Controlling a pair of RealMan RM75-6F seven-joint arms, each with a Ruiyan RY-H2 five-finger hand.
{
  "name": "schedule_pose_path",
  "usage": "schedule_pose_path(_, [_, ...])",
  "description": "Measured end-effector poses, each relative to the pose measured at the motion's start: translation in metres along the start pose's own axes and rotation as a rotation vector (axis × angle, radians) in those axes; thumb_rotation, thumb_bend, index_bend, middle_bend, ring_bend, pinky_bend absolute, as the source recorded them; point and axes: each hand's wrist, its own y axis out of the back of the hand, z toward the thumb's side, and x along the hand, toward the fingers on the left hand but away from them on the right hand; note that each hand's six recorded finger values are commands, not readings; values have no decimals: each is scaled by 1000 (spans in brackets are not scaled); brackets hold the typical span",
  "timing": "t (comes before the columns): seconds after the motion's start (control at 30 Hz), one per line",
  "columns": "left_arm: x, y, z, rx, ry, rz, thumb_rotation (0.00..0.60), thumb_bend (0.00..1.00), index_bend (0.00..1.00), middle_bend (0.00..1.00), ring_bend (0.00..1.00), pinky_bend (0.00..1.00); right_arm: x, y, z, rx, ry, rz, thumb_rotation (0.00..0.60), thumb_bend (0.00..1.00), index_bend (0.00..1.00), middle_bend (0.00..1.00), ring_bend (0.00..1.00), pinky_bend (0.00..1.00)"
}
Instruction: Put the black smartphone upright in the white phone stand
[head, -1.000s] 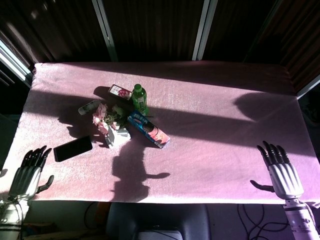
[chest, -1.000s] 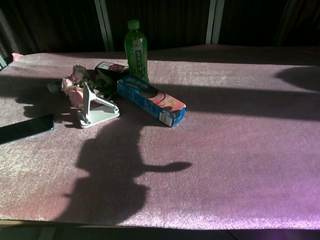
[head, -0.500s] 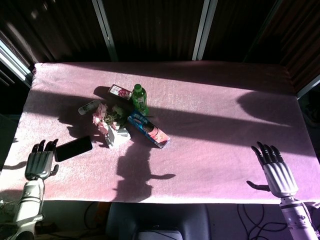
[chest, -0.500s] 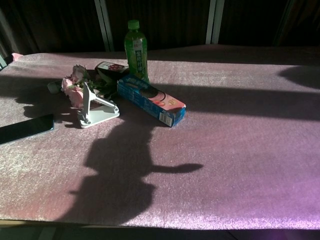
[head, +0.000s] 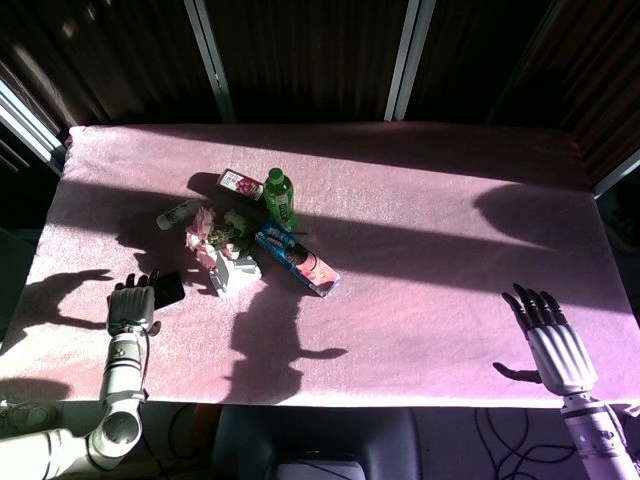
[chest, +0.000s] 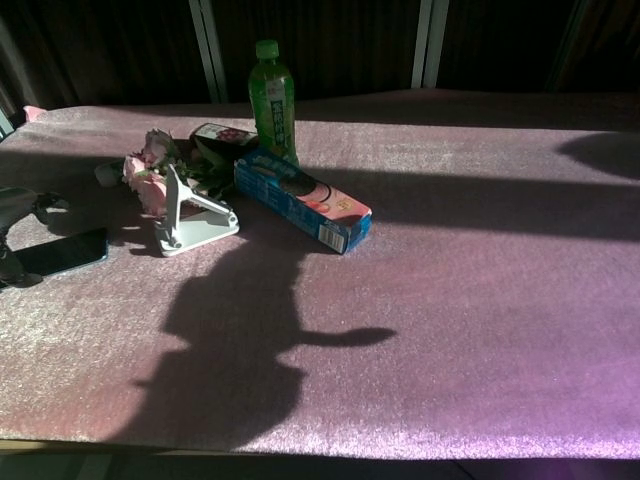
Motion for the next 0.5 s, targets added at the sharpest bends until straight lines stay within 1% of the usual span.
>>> schedule_pose_path(0.13, [10,-1,7,6,30,-15,600,263,68,124,69,200,1,2,-3,-7,-3,-2,600,213,0,0,0,0])
schedule_pose_path(0.43, [25,-4,4,6,85,-51,600,259,87,151,78,210,2,4,-4,-12,-2,-8,600,212,0,0,0,0])
schedule_pose_path(0.5, [27,-5,4,5,87,-64,600,259,91,155,78,213,2,4,-4,-12,-3,-9,600,212,0,0,0,0])
